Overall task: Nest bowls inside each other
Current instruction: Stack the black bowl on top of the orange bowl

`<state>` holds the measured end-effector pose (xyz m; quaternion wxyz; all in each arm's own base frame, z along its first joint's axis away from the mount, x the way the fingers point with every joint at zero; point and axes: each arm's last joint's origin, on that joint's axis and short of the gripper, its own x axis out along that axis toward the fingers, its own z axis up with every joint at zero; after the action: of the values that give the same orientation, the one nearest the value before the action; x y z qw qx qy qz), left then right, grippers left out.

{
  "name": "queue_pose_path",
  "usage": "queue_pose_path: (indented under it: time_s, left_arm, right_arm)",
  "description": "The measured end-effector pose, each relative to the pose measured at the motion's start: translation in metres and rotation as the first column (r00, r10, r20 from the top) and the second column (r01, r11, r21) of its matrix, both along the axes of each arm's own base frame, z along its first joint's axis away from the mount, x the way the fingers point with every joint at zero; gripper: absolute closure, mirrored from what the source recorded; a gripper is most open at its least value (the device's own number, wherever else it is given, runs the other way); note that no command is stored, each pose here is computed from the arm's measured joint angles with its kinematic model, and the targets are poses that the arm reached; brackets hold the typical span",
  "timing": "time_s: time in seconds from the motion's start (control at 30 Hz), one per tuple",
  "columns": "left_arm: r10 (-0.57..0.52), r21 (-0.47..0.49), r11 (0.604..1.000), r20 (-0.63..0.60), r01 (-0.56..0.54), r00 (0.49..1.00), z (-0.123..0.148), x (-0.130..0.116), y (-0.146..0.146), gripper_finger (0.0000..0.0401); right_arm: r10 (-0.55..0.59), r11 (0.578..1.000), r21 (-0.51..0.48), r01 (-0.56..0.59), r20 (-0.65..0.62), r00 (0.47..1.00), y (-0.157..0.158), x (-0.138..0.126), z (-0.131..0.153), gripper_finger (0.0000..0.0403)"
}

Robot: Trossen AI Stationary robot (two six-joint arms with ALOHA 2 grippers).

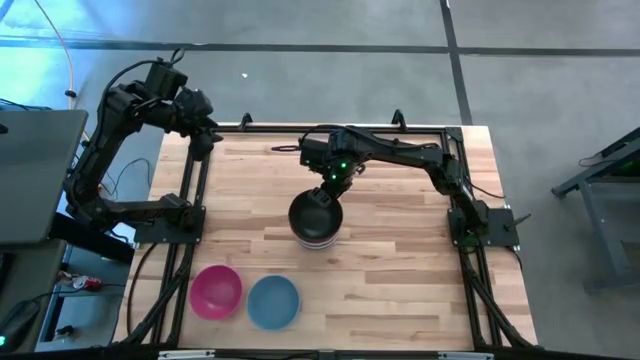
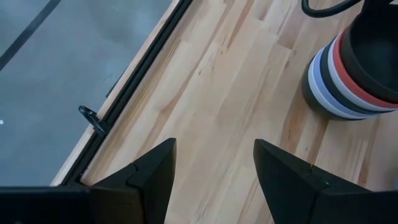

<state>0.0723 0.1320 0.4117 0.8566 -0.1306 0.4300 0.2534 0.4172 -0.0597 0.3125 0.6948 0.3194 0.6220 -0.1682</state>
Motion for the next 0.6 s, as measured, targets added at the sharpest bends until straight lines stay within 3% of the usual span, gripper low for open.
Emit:
queue_pose_path:
  time_s: [0.37,0.6]
  left_arm:
    - [0.0,0.022,1.0,0.011,-0.001,1.0,0.0034,-0.0037,-0.0079,0.0197]
    - [0.001,0.025,1.0,0.013,-0.002,1.0,0.0038,-0.0044,-0.0094,0.0197]
  right_arm:
    - [0.005,1.0,-0.006,-0.005,-0.008,1.0,-0.0001,-0.0008,-0.0002,0.04]
    - [0.024,0.999,0.038,-0.025,0.035,0.999,0.0006,0.0025,0.0005,0.0353]
